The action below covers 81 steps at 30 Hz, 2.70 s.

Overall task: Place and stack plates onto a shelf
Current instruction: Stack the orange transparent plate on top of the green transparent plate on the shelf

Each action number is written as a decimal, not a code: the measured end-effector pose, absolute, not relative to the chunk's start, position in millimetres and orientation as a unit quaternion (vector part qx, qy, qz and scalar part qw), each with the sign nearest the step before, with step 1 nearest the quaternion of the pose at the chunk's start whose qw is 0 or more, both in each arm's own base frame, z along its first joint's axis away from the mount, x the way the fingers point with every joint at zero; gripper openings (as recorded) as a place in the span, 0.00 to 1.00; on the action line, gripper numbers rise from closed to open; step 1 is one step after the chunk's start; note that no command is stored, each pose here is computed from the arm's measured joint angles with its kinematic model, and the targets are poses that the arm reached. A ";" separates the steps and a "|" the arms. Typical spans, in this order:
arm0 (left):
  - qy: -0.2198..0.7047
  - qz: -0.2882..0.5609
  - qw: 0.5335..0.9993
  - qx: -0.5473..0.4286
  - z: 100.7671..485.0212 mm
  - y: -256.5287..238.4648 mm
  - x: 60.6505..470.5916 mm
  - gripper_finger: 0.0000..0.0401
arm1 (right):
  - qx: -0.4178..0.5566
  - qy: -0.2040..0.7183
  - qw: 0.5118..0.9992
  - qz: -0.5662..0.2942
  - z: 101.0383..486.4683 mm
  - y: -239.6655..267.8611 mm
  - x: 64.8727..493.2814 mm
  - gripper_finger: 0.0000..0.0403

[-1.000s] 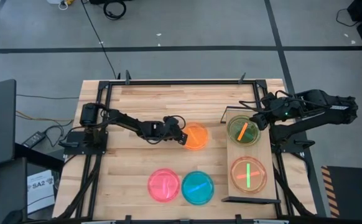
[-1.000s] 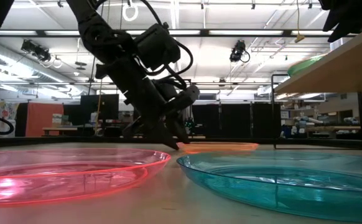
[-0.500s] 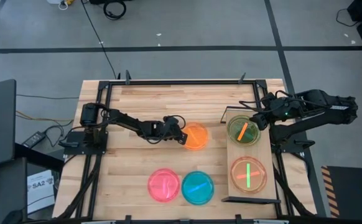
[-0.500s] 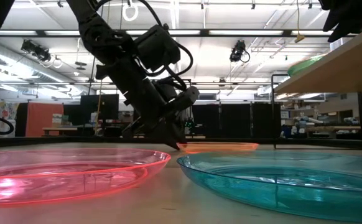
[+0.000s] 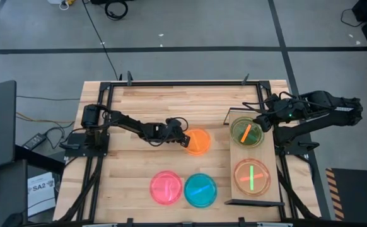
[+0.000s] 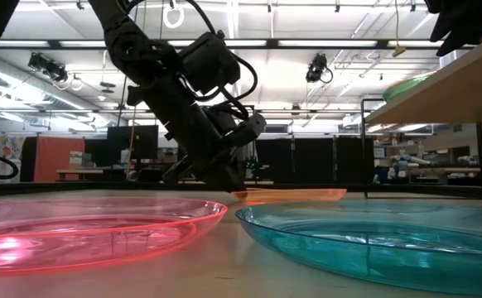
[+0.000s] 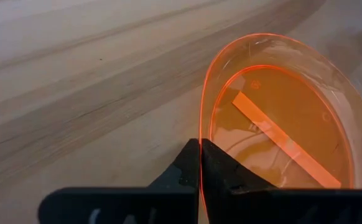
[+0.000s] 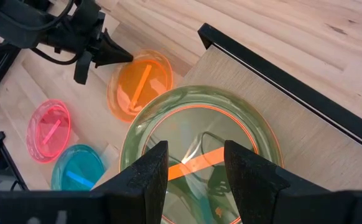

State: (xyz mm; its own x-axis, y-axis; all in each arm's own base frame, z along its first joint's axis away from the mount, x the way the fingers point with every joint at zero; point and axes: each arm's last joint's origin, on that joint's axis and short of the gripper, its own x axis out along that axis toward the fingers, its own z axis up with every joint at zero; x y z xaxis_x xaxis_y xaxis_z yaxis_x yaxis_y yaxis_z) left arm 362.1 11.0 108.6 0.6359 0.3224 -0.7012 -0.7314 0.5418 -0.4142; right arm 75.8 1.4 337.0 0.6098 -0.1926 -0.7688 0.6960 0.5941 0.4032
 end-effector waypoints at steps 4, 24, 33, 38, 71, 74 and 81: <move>0.285 0.319 0.830 -0.359 108.6 12.3 362.0 0.02 | 0.360 0.349 0.822 -0.270 337.0 1.4 75.8 0.40; 0.233 0.278 0.870 -0.333 169.3 12.6 353.6 0.01 | 0.360 0.349 0.822 -0.270 337.0 1.4 75.8 0.40; 0.177 0.255 0.889 -0.336 212.8 12.7 342.1 0.01 | 0.366 0.337 0.826 -0.264 338.8 2.5 85.1 0.40; 0.141 0.250 0.898 -0.333 230.6 13.2 337.5 0.01 | 0.354 0.313 0.848 -0.239 343.3 4.5 101.6 0.40; 0.093 0.236 0.905 -0.343 245.3 13.4 337.3 0.01 | 0.309 0.333 0.861 -0.227 311.5 18.5 218.3 0.40; 0.093 0.236 0.905 -0.342 245.3 13.4 337.3 0.01 | 0.309 0.334 0.861 -0.228 310.8 18.7 219.2 0.40; 0.093 0.236 0.905 -0.343 245.2 13.4 337.3 0.01 | 0.309 0.334 0.861 -0.227 311.1 18.6 218.9 0.32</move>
State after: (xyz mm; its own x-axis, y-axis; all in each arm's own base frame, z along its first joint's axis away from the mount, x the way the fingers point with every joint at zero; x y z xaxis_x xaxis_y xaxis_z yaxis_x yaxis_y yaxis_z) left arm 337.3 13.4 245.2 0.8713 0.3629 -0.3303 -0.4906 0.6539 -0.5759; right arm 218.9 18.6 311.1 0.6738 -0.1854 -0.7153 0.5981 0.7053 0.3806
